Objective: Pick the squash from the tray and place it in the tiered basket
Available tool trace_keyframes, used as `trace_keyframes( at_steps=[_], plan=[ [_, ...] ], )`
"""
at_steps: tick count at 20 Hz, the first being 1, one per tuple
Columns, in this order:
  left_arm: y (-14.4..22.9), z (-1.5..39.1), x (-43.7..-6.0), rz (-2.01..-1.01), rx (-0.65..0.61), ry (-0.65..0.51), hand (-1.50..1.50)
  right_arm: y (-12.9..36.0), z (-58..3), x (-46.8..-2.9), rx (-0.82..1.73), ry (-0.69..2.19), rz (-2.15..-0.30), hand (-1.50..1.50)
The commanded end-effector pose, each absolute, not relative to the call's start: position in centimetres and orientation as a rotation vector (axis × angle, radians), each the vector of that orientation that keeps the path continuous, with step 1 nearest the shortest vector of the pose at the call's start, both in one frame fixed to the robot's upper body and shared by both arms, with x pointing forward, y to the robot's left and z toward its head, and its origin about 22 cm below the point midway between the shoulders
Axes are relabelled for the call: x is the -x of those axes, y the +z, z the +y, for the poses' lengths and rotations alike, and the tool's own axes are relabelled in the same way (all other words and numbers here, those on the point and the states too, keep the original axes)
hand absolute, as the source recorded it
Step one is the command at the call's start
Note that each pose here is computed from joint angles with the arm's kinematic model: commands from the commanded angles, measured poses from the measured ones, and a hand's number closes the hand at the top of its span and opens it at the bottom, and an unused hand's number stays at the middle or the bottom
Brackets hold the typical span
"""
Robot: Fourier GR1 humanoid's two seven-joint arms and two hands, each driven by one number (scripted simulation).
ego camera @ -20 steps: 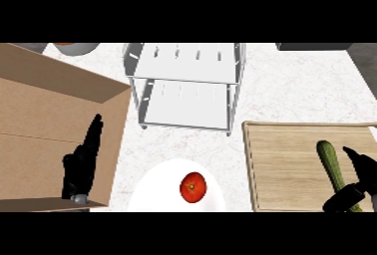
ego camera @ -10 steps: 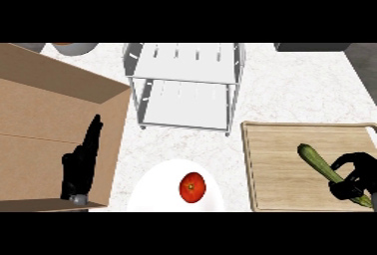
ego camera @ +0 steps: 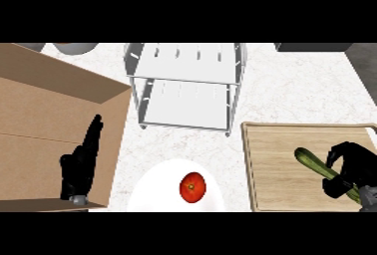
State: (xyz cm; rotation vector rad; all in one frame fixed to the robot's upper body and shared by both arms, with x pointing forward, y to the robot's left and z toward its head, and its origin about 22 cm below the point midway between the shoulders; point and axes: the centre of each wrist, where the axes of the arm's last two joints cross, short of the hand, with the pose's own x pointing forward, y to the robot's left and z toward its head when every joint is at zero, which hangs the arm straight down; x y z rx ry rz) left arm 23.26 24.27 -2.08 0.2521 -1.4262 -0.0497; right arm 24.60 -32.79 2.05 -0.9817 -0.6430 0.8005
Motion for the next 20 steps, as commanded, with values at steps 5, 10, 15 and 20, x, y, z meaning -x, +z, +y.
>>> trace_keyframes(
  at_steps=[5, 10, 15, 20],
  plan=[
    [-4.5, 24.0, -22.0, -1.301, -0.225, -0.046, 0.0, 4.8, -24.0, -28.0, 0.82, 1.165, -1.061, 1.5],
    [-5.7, 24.3, -21.7, -1.287, -0.278, 0.0, 0.0, 8.8, -21.4, -27.2, 0.701, 0.919, -1.287, 1.5],
    [-4.3, 25.3, -21.8, -1.274, -0.266, -0.002, 0.0, 17.0, -22.0, -25.2, 0.689, 0.71, -1.506, 1.5],
    [-4.9, 25.5, -21.2, -1.298, -0.268, -0.002, 0.0, 23.3, -22.2, -22.4, 0.836, 0.744, -1.668, 1.5]
  ],
)
